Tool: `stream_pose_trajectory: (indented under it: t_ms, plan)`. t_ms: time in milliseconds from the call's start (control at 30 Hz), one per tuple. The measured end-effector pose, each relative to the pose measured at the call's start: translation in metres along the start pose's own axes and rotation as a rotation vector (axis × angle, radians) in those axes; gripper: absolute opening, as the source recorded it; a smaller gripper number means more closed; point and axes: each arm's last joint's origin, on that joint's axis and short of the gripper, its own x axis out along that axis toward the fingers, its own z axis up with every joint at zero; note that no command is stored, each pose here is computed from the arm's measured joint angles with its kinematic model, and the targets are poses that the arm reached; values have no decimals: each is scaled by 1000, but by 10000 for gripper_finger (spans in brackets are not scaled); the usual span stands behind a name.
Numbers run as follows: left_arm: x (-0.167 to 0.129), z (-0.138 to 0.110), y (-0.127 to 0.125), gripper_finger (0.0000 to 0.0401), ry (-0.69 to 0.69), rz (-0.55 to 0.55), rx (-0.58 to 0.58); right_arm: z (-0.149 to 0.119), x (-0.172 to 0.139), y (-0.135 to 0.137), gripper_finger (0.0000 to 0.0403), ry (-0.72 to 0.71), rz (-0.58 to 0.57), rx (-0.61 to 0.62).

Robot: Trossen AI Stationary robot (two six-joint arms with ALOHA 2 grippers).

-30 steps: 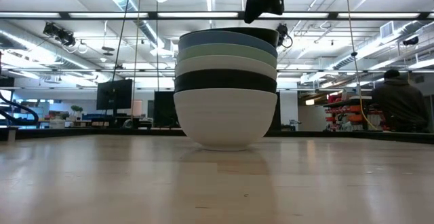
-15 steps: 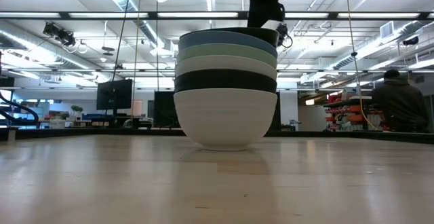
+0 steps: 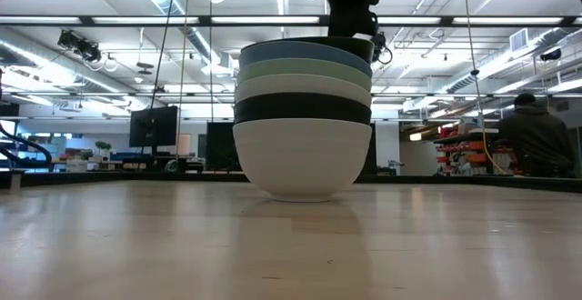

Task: Nest bowls inside each other
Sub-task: Stack the black bowl on top of the blue bowl

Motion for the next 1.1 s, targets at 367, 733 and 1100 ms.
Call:
stream_pose_trajectory:
  t_ms: [367, 733, 1100]
  plan:
    - [0, 0, 0, 24, 1, 0, -2, -3, 25, -14, 0, 22, 21, 4]
    - [0, 0, 0, 14, 0, 0, 2, -2, 29, -14, 0, 8, 56, -12]
    - [6, 3, 7, 22, 7, 26, -15, 14, 23, 8, 0, -193, 204, -154]
